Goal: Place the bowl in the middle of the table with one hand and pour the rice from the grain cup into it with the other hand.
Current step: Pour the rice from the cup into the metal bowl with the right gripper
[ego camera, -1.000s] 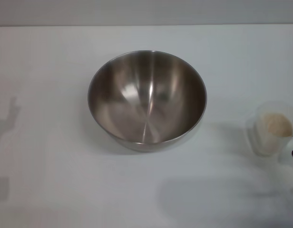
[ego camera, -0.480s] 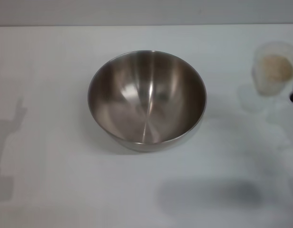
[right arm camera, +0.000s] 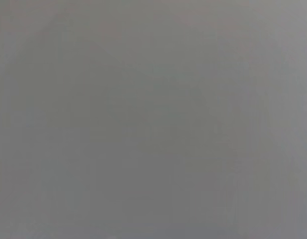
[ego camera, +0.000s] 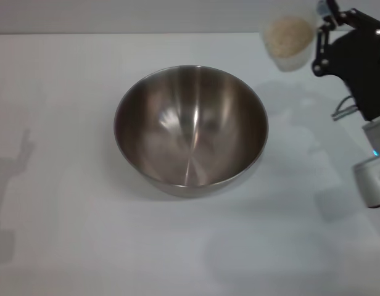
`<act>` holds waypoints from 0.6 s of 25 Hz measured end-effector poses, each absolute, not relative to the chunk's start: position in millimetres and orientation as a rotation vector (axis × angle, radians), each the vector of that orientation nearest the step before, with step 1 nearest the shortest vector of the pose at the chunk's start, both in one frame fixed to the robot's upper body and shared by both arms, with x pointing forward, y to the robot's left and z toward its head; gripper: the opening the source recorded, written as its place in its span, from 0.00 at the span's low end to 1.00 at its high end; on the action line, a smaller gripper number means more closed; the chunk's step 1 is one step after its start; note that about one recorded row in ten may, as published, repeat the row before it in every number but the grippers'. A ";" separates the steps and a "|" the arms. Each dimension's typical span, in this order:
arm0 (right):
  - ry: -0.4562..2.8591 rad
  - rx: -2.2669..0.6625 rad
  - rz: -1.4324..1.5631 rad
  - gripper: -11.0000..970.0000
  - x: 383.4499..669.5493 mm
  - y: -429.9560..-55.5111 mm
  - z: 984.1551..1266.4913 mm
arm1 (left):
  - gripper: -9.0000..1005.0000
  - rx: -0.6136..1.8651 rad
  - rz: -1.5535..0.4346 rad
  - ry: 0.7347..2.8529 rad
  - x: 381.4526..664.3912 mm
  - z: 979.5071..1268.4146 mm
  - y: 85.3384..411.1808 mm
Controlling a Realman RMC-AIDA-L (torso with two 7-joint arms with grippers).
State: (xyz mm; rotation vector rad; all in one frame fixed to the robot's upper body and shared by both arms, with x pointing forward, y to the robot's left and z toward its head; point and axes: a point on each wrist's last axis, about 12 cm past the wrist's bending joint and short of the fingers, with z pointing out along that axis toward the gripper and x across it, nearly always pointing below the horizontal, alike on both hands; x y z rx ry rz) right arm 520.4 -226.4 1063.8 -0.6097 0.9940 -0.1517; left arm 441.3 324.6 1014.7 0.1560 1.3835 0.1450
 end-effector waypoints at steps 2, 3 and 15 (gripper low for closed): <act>0.960 -0.679 -0.211 0.03 521.3 -219.2 1064.0 | 0.86 0.152 0.142 1.390 440.7 1013.8 325.0; 0.937 -0.721 -0.249 0.03 521.2 -215.0 1063.6 | 0.86 0.150 0.142 1.395 440.1 1013.1 325.4; 0.585 -1.178 -0.807 0.03 505.0 -168.3 1052.6 | 0.86 0.159 0.133 1.416 442.2 1010.8 323.4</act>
